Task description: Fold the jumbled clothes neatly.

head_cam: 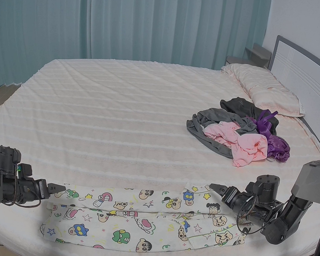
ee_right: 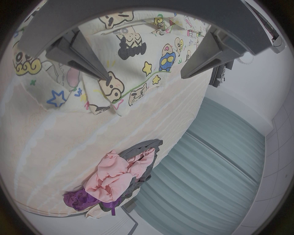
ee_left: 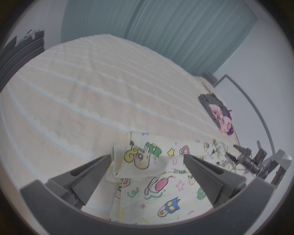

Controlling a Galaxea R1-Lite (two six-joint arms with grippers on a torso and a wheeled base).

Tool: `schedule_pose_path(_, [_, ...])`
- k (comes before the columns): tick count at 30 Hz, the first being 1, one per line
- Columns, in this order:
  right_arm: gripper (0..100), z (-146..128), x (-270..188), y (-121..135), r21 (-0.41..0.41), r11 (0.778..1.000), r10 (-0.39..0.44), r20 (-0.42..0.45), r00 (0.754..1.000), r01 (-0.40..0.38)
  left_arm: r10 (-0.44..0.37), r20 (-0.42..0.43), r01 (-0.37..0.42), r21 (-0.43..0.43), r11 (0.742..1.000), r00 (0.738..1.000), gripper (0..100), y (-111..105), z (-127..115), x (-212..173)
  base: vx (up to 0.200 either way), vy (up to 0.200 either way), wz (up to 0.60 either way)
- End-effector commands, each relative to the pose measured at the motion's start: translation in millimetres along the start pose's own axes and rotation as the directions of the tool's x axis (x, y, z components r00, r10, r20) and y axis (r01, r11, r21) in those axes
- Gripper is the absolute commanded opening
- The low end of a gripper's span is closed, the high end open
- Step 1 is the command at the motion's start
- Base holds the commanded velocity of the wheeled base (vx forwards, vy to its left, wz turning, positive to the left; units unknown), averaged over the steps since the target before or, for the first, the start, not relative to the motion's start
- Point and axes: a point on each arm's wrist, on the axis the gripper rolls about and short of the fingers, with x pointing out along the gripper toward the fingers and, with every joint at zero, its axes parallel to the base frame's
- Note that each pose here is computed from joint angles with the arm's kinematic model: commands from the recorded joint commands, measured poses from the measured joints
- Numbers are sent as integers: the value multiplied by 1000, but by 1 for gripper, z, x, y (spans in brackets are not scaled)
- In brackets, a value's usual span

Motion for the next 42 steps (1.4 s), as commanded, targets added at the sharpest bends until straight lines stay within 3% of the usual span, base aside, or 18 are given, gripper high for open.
schedule_pose_path(1, [100, 0, -1, 1, 1, 1000, 3, 0, 1000, -3, -19, 115, 20, -4, 1000, 993, 100, -11, 17, -15, 0, 0, 0])
schedule_pose_path(6, [100, 0, 0, 1, -1, 1000, 3, 0, 1000, -3, -2, 142, 3, -3, 1000, 990, 100, -13, 28, -8, 0, 0, 0])
schedule_pose_path(9, [100, 0, 0, 1, 1, 1000, 3, -2, 1000, -3, -30, 113, 29, 11, 1000, 993, 100, -23, 25, 1, 0, 0, 0])
schedule_pose_path(15, [100, -1, 0, 1, 0, 1000, 5, -4, 1000, -5, -99, 89, 105, -57, 993, 991, 100, -47, 27, 17, 0, 0, 0])
schedule_pose_path(20, [100, -2, 1, 0, 2, 1000, 2, -5, 1000, -2, 18, 67, -12, -82, 997, 998, 100, -53, 20, 53, 0, 0, 0])
schedule_pose_path(24, [100, -2, 1, 0, 3, 1000, 4, -8, 1000, -4, 63, 33, -60, -74, 995, 997, 100, -57, 6, 66, 0, 0, 0])
schedule_pose_path(30, [100, -2, 1, 0, 4, 1000, 2, -8, 1000, -2, 35, -37, -37, -49, 998, 999, 100, -72, -22, 57, 0, 0, 0])
schedule_pose_path(35, [100, -2, 1, 0, 4, 1000, 2, -8, 1000, -2, 8, -20, -8, -28, 1000, 1000, 100, -78, -29, 34, 0, 0, 0])
schedule_pose_path(42, [100, -2, 1, 0, 4, 1000, 2, -8, 1000, -2, 31, -52, -32, -22, 999, 998, 100, -72, -42, 20, 0, 0, 0])
